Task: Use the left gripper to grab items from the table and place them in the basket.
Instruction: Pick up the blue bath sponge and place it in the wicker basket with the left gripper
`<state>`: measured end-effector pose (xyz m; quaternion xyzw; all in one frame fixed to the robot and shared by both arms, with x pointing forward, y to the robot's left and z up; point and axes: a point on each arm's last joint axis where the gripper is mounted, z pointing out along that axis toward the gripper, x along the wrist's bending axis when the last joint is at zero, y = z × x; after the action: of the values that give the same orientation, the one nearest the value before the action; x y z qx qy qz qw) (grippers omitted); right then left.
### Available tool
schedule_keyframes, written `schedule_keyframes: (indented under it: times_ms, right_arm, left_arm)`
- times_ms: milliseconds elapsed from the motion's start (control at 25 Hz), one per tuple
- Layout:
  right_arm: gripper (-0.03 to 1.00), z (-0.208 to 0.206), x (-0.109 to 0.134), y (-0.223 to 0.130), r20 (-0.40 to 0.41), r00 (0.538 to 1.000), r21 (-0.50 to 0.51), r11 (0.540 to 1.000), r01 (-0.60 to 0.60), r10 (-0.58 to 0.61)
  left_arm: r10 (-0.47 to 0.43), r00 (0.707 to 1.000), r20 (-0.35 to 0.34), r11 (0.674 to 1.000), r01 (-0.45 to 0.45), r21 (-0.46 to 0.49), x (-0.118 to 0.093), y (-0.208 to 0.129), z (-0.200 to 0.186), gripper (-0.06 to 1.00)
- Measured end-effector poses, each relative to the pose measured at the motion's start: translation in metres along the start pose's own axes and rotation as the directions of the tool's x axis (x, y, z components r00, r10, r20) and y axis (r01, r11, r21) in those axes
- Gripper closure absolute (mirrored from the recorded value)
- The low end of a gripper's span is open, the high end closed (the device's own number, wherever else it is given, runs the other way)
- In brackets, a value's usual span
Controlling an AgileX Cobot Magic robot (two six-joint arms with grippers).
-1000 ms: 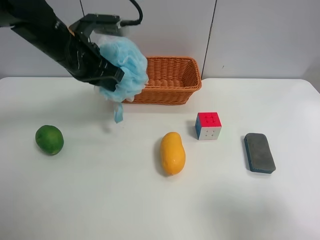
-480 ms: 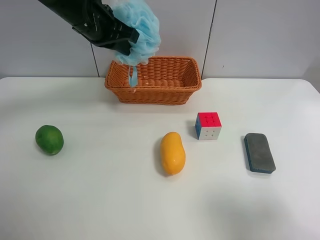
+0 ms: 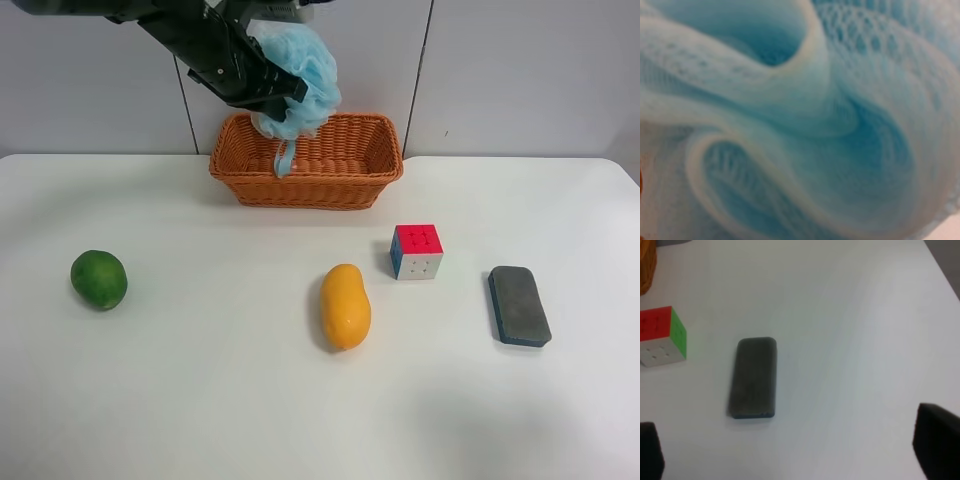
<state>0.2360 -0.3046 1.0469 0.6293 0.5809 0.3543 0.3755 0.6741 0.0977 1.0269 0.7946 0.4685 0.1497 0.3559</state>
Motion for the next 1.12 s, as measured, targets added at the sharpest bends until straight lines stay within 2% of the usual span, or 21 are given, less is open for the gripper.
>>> schedule_keyframes:
  times_ms: [680,1120]
  right_arm:
    - [-0.02,0.000,0.000,0.000,0.000,1.000,0.000,1.000,0.000,0.000]
    - [-0.02,0.000,0.000,0.000,0.000,1.000,0.000,1.000,0.000,0.000]
  left_arm:
    - [-0.023,0.999,-0.026,0.998,0.024,0.056,0.014,-0.035,0.077,0.83]
    - [-0.024,0.999,-0.034,0.999,0.026,0.044,0.016,-0.037,0.083,0.83]
